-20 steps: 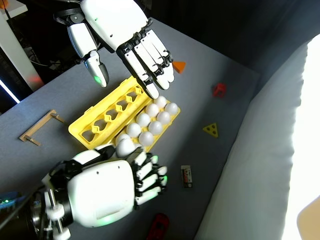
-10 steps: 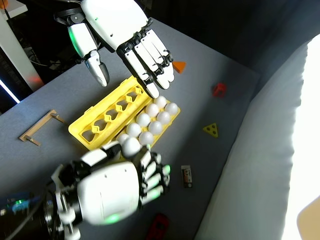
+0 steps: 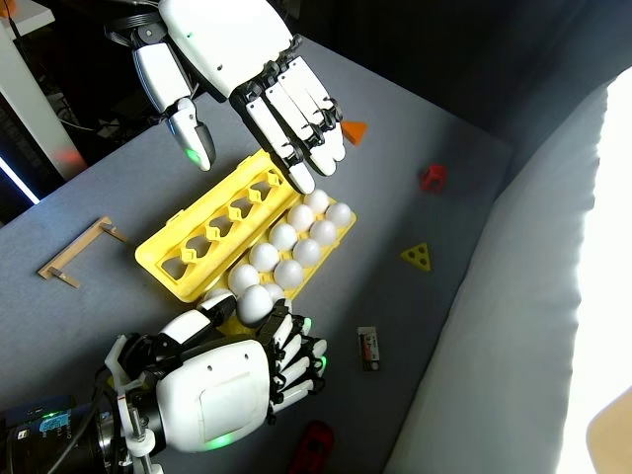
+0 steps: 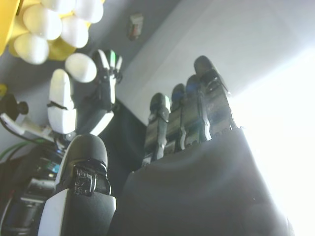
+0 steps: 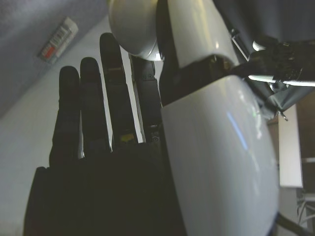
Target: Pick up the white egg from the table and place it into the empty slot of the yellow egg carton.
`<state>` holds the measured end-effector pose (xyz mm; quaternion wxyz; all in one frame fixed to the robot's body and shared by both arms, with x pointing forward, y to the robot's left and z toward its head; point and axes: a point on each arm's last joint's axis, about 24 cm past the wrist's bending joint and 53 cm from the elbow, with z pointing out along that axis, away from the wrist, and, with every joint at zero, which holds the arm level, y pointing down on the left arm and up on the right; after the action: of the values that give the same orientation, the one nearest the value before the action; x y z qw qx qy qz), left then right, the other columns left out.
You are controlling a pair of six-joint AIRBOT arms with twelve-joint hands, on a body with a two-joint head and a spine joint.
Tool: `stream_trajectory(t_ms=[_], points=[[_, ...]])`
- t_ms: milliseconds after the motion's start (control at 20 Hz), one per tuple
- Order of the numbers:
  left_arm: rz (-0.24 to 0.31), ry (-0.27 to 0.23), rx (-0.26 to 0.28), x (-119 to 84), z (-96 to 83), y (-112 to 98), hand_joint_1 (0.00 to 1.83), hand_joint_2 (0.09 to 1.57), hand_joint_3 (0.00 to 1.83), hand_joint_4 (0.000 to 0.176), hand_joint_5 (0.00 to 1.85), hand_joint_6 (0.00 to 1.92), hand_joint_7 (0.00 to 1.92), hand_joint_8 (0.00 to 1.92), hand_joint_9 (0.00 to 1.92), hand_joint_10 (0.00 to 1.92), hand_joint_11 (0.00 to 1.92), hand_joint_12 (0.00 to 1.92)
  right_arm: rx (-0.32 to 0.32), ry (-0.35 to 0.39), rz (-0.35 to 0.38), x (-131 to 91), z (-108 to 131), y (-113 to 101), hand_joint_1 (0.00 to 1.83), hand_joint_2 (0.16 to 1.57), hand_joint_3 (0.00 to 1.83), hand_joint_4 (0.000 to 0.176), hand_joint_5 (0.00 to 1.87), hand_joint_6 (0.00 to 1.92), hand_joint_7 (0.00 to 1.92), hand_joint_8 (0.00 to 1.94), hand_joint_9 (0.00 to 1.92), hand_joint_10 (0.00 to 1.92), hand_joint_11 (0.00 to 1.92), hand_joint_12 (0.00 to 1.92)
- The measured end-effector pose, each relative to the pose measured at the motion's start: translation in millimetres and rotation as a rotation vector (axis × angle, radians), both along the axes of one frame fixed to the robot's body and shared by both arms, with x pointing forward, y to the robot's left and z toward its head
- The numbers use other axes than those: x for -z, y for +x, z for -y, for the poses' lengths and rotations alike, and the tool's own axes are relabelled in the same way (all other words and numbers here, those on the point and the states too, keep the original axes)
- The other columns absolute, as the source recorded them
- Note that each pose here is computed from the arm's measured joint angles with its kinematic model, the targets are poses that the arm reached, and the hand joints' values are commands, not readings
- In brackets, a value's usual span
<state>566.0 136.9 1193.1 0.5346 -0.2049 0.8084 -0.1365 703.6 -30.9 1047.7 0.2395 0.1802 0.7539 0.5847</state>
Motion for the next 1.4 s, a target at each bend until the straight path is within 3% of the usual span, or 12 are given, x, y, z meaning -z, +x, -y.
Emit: stream_trajectory(t_ms=[1400], points=[[-0.004,-0.008,-0.003,-1,0.2,0,0.05,1.40,0.00,0.039,0.13,0.00,0.04,0.00,0.01,0.00,0.00,0.50,-0.007,-0.015,-0.015,20,10,-6,1.14,1.12,0.00,0.000,0.97,1.03,0.59,0.01,0.27,0.02,0.00,0.59]])
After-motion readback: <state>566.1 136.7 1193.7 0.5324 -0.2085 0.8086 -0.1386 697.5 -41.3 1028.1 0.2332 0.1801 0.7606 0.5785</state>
